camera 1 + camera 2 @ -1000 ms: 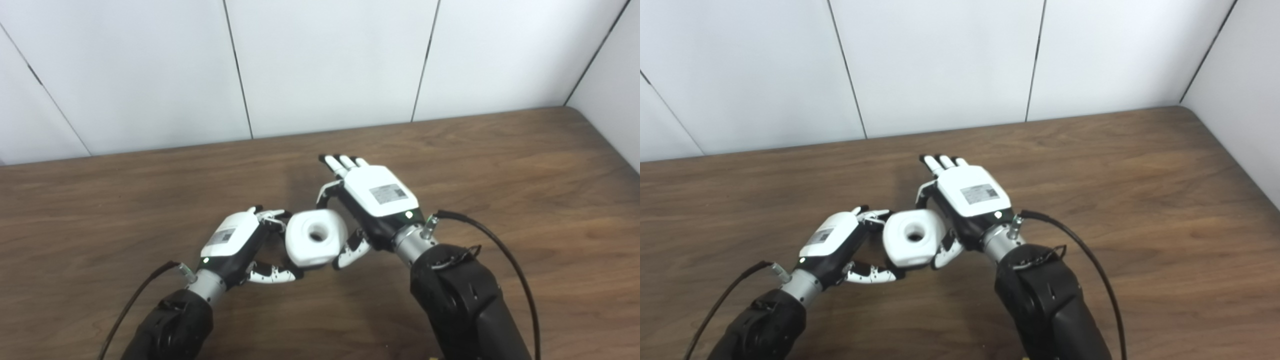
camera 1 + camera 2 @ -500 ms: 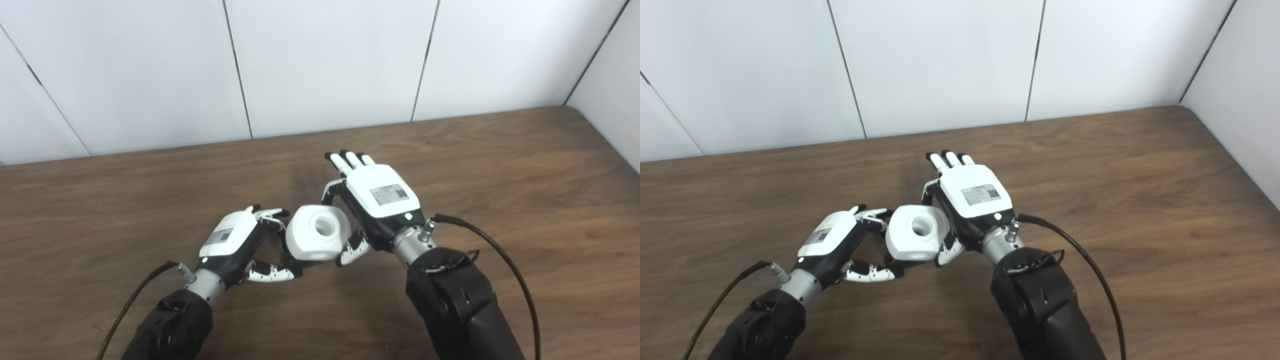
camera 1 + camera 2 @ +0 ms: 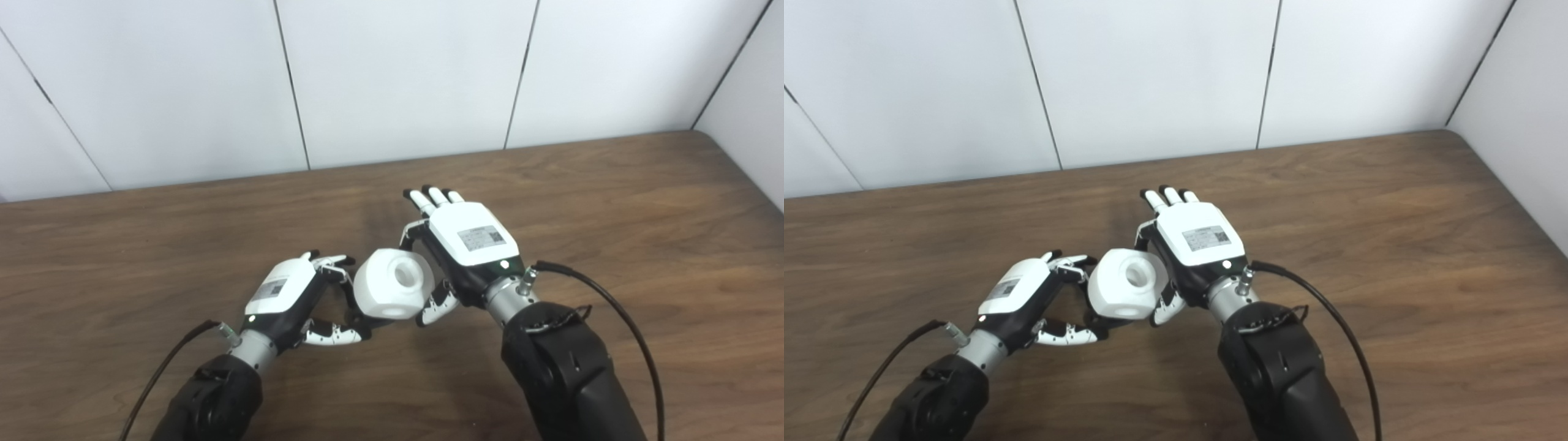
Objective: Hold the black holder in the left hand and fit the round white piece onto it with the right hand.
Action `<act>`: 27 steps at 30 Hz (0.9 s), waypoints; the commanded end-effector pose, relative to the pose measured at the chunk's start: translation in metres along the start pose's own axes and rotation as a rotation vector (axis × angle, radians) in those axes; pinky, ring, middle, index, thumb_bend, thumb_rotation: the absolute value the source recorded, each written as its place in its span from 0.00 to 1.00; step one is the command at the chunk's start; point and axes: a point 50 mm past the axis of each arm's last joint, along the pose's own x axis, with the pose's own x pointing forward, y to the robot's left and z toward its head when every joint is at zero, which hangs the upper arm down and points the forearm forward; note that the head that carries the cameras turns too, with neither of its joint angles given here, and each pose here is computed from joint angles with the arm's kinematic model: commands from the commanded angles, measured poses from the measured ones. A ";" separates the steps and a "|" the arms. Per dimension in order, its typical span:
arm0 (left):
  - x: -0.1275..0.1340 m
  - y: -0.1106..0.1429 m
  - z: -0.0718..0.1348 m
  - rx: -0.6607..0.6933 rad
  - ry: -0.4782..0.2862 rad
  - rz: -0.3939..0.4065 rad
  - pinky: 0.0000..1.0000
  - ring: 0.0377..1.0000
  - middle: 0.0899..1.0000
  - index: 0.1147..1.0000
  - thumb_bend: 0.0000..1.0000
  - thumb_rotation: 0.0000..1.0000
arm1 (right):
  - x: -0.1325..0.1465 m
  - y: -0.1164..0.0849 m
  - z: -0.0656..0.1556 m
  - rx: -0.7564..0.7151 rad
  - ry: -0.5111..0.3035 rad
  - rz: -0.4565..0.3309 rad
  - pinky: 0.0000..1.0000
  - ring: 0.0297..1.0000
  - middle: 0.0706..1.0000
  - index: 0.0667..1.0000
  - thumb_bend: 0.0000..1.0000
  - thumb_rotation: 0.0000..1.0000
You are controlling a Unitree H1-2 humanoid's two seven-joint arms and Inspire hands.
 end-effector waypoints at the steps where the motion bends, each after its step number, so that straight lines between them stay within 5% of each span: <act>1: 0.010 0.004 0.013 0.018 -0.051 0.021 1.00 0.88 0.86 0.41 0.52 0.04 | 0.000 -0.011 0.010 -0.019 -0.053 -0.007 1.00 1.00 1.00 0.46 0.52 0.15; 9: 0.013 0.002 0.015 0.012 -0.049 0.024 1.00 0.88 0.87 0.41 0.52 0.04 | 0.000 -0.019 0.015 -0.021 -0.083 -0.006 1.00 1.00 1.00 0.46 0.52 0.16; 11: 0.013 0.001 0.015 0.013 -0.049 0.025 1.00 0.88 0.87 0.41 0.52 0.04 | 0.001 -0.019 0.015 -0.020 -0.086 -0.008 1.00 1.00 0.99 0.56 0.83 0.26; 13: 0.014 0.000 0.015 0.014 -0.049 0.026 1.00 0.88 0.87 0.41 0.52 0.04 | 0.001 -0.020 0.015 -0.022 -0.088 -0.008 1.00 1.00 0.99 0.58 0.89 0.29; 27: 0.015 -0.002 0.015 0.003 -0.051 0.032 1.00 0.88 0.87 0.41 0.52 0.04 | 0.002 -0.020 0.014 -0.024 -0.086 0.009 1.00 1.00 0.99 0.60 0.91 0.29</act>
